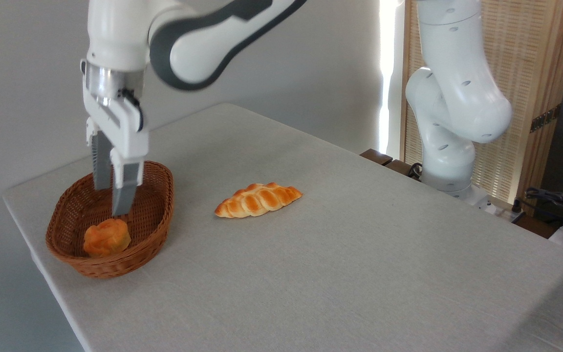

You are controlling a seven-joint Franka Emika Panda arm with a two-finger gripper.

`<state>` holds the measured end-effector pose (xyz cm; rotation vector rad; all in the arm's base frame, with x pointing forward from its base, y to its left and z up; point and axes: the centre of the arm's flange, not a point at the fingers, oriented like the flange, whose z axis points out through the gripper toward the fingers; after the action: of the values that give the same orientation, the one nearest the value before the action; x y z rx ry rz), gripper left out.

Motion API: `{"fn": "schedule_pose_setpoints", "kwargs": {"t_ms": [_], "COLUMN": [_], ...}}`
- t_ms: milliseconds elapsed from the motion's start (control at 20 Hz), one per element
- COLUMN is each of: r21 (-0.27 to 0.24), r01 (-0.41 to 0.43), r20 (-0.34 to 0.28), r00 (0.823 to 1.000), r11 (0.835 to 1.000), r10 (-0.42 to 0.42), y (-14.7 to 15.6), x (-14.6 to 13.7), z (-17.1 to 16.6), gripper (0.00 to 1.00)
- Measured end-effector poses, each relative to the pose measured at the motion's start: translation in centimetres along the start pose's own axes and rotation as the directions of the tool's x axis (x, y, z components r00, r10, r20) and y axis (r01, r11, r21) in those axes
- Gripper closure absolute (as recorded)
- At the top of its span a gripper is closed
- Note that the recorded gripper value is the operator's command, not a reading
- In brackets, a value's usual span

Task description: Put bread into the basket

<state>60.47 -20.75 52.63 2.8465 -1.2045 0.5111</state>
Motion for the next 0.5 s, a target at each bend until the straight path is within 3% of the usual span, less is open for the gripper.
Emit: {"fn": "schedule_pose_setpoints", "kwargs": {"t_ms": [200,350,500], "r21": [-0.039,-0.087,-0.105], "r01": [0.066,0.056,0.039], "r20": [0.141,0.233,0.258], "r00": [0.988,0.972,0.966], "r11": [0.997,0.995,0.994], "r10": [-0.06,-0.035,-0.01], "y": [-4.1,-5.4,-7.7], "x": [-3.9,-6.4,-8.9], "z": [-7.4,-9.7,-10.8], "gripper": [0.0,0.0,0.0]}}
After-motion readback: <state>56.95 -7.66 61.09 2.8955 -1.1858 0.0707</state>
